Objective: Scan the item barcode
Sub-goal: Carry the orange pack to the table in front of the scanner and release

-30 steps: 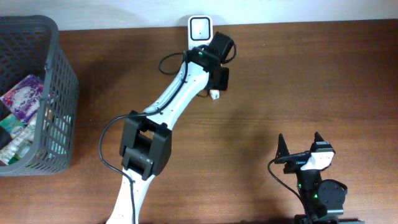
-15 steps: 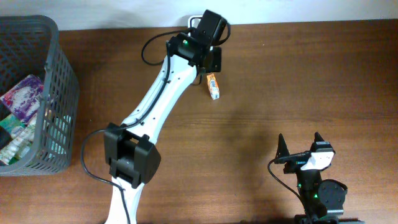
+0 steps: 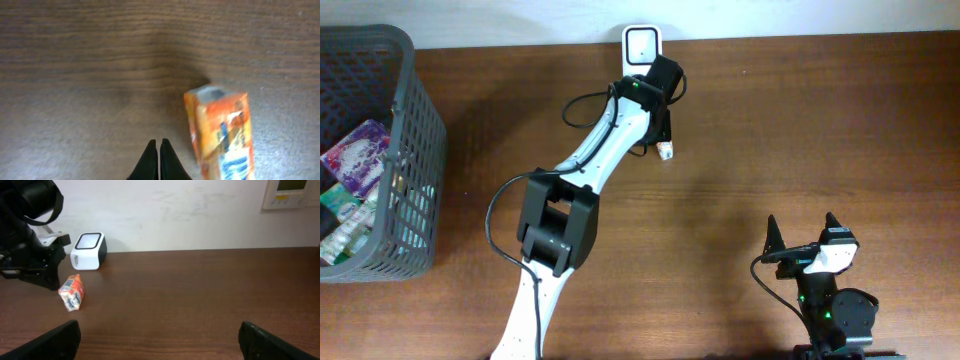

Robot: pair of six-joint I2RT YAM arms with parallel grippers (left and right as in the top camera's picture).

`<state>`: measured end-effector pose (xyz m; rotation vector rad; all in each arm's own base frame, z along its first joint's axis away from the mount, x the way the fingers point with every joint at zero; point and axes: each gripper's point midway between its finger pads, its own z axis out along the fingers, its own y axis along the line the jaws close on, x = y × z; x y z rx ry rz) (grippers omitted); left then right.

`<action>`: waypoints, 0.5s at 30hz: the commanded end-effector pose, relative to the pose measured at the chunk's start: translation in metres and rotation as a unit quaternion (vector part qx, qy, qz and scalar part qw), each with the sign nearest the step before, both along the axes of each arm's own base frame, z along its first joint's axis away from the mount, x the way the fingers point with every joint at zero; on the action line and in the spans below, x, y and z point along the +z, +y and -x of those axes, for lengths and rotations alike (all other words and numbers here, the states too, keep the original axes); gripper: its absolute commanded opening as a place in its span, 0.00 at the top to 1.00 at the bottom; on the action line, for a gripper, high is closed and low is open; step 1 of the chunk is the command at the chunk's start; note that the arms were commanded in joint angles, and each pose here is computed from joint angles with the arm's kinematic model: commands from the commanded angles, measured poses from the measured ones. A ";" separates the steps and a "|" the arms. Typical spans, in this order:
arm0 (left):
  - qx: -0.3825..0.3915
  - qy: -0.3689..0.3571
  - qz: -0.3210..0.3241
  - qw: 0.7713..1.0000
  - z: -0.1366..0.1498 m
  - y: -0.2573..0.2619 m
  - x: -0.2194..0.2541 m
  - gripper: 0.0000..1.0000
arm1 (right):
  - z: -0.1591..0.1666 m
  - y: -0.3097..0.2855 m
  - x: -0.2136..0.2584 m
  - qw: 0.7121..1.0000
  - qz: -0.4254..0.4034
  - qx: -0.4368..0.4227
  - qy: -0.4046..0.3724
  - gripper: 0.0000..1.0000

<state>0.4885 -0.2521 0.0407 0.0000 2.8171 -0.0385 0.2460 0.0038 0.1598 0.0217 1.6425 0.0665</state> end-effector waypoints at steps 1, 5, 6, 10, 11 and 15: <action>-0.006 -0.003 0.032 0.999 -0.004 -0.013 -0.002 0.96 | 0.000 0.001 -0.004 1.000 -0.003 0.000 0.003 0.01; -0.078 0.010 0.081 0.994 0.001 -0.037 0.001 0.97 | 0.000 0.001 -0.004 1.000 -0.003 0.000 0.003 0.01; -0.094 0.017 0.093 0.991 0.005 -0.043 0.002 0.97 | 0.000 0.000 -0.004 1.000 -0.003 0.000 0.003 0.02; -0.163 0.037 0.142 0.976 0.019 -0.064 0.005 0.93 | 0.000 0.000 -0.004 1.000 -0.003 0.000 0.003 0.01; -0.164 0.038 0.142 0.975 0.019 -0.065 0.006 0.92 | 0.000 0.000 -0.004 1.000 -0.003 0.000 0.003 0.01; -0.168 0.030 0.155 0.973 0.017 -0.070 0.020 0.92 | 0.000 0.000 -0.004 1.000 -0.003 0.000 0.003 0.01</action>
